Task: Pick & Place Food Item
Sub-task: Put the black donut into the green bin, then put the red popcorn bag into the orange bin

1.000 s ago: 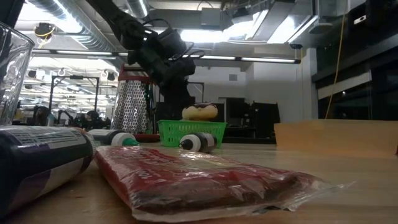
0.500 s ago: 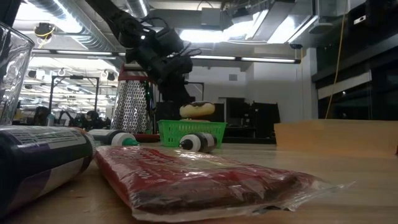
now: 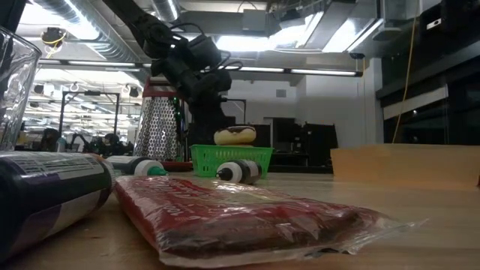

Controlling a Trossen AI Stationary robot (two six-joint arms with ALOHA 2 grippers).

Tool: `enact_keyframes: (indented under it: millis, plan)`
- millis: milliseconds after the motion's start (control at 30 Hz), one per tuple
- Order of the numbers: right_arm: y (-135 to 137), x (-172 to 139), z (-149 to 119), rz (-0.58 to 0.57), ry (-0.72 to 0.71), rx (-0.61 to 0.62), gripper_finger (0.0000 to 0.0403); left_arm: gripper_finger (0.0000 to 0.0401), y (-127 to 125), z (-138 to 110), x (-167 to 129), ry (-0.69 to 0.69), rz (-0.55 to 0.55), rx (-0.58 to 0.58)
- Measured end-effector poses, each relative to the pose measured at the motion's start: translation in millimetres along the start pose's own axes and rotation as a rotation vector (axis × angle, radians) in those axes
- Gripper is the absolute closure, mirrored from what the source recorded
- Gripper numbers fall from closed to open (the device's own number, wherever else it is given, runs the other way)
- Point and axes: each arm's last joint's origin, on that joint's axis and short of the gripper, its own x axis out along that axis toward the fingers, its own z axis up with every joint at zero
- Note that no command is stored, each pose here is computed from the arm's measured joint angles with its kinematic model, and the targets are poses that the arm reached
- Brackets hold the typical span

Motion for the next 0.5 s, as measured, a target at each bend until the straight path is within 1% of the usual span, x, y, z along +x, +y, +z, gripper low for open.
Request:
enact_keyframes:
  millis: [67, 333, 433, 500]
  plan:
    - [0.0, 0.0, 0.0, 0.0, 0.0, 0.0, 0.0176, 0.0354, 0.2, 0.4, 0.0, -0.004, 0.001, 0.001]
    - [0.0, 0.0, 0.0, 0.0, 0.0, 0.0, 0.0176, 0.0254, -0.7, 1.4, 0.3, -0.012, 0.004, -0.009]
    - [0.0, 0.0, 0.0, 0.0, 0.0, 0.0, 0.0176, 0.0225, -1.0, 3.1, -0.2, -0.028, 0.005, -0.013]
    - [0.0, 0.0, 0.0, 0.0, 0.0, 0.0, 0.0176, 0.0212, -1.4, 7.5, -2.9, -0.066, 0.009, 0.004]
